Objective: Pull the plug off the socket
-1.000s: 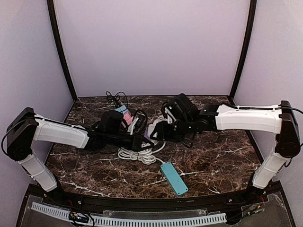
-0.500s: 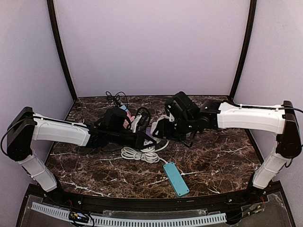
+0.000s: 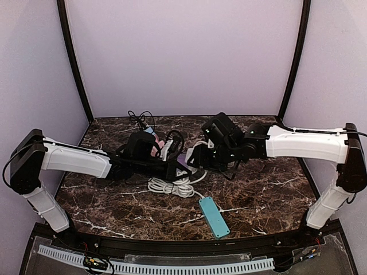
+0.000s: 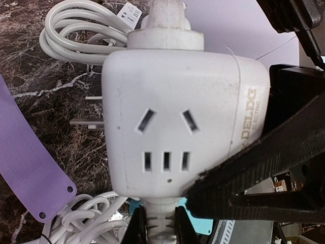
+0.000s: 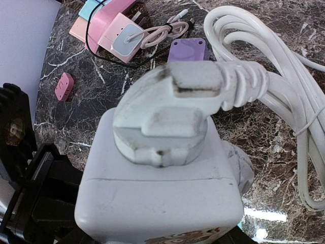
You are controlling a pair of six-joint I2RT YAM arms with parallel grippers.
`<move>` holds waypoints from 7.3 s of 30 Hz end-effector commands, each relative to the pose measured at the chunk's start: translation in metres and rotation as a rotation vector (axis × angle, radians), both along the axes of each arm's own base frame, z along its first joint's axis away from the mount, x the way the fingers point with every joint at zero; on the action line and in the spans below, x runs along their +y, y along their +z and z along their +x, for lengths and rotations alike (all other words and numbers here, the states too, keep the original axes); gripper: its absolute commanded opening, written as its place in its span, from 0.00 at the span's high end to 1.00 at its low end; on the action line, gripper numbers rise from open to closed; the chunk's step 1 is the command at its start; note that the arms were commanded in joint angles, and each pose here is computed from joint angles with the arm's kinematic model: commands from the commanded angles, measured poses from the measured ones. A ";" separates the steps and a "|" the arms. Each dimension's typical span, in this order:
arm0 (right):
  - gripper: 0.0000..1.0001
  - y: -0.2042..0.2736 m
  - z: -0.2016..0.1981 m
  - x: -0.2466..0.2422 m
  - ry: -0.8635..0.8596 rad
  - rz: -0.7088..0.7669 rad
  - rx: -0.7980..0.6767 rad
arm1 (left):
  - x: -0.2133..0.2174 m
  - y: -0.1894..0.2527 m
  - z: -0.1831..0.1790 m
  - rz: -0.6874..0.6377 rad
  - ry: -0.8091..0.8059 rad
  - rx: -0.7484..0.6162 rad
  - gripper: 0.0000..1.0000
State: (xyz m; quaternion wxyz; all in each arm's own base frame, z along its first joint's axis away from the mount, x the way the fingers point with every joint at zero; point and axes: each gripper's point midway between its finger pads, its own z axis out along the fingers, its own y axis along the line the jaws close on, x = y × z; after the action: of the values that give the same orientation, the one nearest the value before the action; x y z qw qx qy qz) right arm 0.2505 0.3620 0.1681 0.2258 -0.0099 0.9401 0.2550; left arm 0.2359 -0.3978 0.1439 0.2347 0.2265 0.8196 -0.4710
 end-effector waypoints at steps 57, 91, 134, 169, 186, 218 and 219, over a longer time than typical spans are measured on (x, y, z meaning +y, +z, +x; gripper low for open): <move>1.00 0.031 0.048 -0.031 0.090 -0.101 -0.301 | 0.030 0.015 0.006 -0.002 -0.047 0.083 0.99; 1.00 0.030 0.065 -0.096 -0.425 -0.175 -0.232 | 0.039 0.012 0.001 -0.015 -0.012 0.104 1.00; 1.00 0.069 0.033 -0.081 -0.047 0.021 -0.412 | 0.084 -0.030 0.029 0.045 0.206 0.226 0.98; 1.00 0.032 0.049 -0.096 -0.226 -0.120 -0.284 | 0.066 0.204 0.026 -0.363 -0.074 -0.012 0.99; 1.00 0.047 0.058 -0.042 -0.099 0.045 -0.294 | 0.096 0.111 0.048 -0.049 0.141 -0.031 0.99; 1.00 0.036 0.025 -0.021 0.071 0.004 -0.340 | 0.191 -0.073 0.003 0.286 0.554 0.313 0.30; 1.00 0.038 0.024 -0.019 0.087 0.014 -0.353 | 0.196 -0.072 0.003 0.309 0.565 0.299 0.25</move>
State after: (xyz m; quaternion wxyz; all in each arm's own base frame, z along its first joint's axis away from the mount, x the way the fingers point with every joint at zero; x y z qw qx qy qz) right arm 0.2689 0.3296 0.1725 0.3253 -0.0741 0.9154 0.2252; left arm 0.2373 -0.2181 0.0667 0.1813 -0.0436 0.9270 -0.3255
